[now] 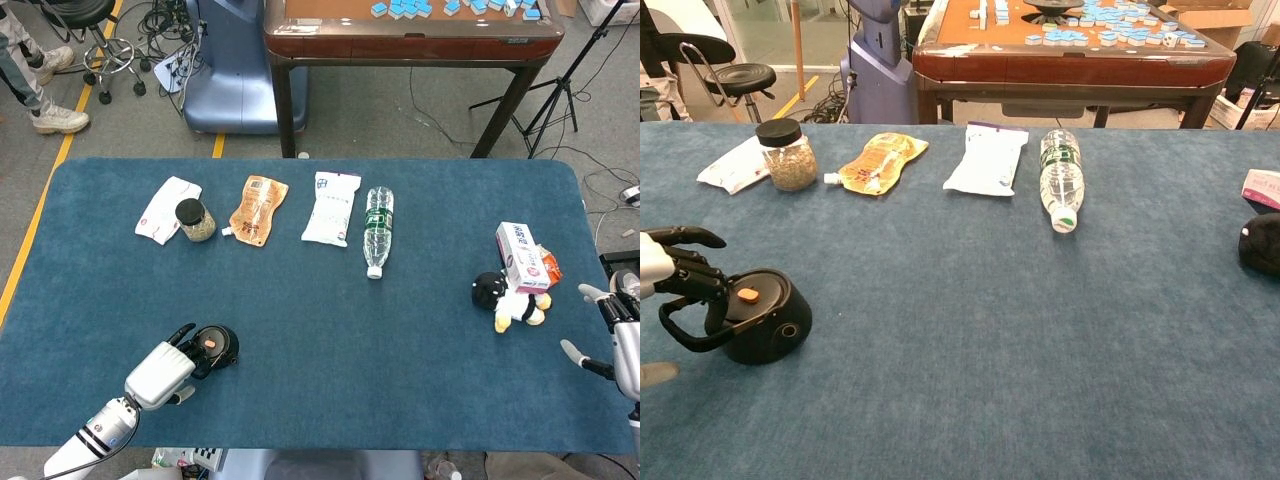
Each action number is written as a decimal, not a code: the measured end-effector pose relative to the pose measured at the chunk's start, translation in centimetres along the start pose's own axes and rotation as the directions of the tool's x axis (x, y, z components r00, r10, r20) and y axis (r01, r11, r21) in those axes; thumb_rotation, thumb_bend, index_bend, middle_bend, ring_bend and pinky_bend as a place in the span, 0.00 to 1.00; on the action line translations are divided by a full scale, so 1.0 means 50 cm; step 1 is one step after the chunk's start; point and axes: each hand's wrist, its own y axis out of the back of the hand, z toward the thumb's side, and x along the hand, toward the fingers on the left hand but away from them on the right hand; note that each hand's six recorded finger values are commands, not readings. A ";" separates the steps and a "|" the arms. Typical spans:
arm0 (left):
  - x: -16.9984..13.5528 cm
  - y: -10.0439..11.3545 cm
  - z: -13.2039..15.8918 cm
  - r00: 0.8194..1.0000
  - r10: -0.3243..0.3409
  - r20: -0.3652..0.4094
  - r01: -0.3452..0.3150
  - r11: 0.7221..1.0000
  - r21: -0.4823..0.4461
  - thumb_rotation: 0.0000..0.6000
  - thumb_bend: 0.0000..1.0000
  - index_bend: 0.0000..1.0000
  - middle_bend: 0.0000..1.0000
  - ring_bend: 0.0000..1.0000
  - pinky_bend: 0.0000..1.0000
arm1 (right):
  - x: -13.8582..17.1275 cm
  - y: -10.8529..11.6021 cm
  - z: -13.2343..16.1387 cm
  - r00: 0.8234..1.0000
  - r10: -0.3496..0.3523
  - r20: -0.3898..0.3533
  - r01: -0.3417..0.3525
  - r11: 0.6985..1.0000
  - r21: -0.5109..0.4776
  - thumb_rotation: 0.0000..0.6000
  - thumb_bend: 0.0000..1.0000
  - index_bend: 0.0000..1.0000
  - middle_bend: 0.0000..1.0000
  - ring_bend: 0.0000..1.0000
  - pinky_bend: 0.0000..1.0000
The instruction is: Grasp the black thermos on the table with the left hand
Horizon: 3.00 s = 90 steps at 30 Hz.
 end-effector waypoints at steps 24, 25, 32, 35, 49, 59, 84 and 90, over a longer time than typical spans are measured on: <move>0.000 -0.020 0.013 0.999 -0.026 -0.022 0.026 0.999 0.021 1.00 0.23 0.52 0.48 0.40 0.07 | 0.010 -0.002 -0.011 1.000 0.004 0.018 -0.004 1.000 -0.002 1.00 0.09 0.25 0.35 0.27 0.33; 0.001 -0.021 0.014 0.999 -0.026 -0.021 0.027 0.999 0.021 1.00 0.23 0.53 0.49 0.40 0.07 | 0.010 -0.002 -0.011 1.000 0.004 0.019 -0.004 1.000 -0.002 1.00 0.09 0.25 0.35 0.27 0.33; 0.003 -0.030 0.017 0.999 -0.040 -0.021 0.040 0.999 0.023 1.00 0.23 0.55 0.51 0.42 0.07 | 0.009 -0.004 -0.013 1.000 0.009 0.024 -0.009 1.000 -0.001 1.00 0.09 0.25 0.35 0.27 0.33; 0.004 -0.031 0.016 0.999 -0.036 -0.029 0.037 0.999 0.026 1.00 0.22 0.56 0.52 0.43 0.07 | 0.009 -0.006 -0.013 1.000 0.012 0.025 -0.012 1.000 -0.001 1.00 0.09 0.25 0.35 0.27 0.33; 0.006 -0.046 0.026 0.996 -0.073 -0.042 0.073 0.997 0.012 1.00 0.22 0.60 0.57 0.46 0.07 | 0.009 -0.008 -0.015 0.999 0.017 0.031 -0.017 1.000 -0.002 1.00 0.09 0.25 0.35 0.27 0.33; 0.016 -0.042 0.025 0.996 -0.071 -0.046 0.069 0.996 -0.048 1.00 0.21 0.75 0.73 0.61 0.07 | 0.009 -0.008 -0.019 0.999 0.015 0.038 -0.014 1.000 -0.003 1.00 0.09 0.25 0.35 0.27 0.33; 0.100 0.032 0.006 0.993 0.021 -0.114 -0.058 0.940 -0.336 0.64 0.08 1.00 1.00 0.89 0.07 | -0.009 -0.002 -0.034 0.999 -0.002 0.046 0.002 1.000 -0.003 1.00 0.09 0.25 0.35 0.26 0.33; 0.101 0.056 -0.022 0.986 0.036 -0.164 -0.097 0.920 -0.380 0.53 0.07 1.00 1.00 0.92 0.07 | -0.017 -0.006 -0.032 0.999 0.003 0.042 -0.003 1.000 -0.001 1.00 0.09 0.25 0.35 0.26 0.33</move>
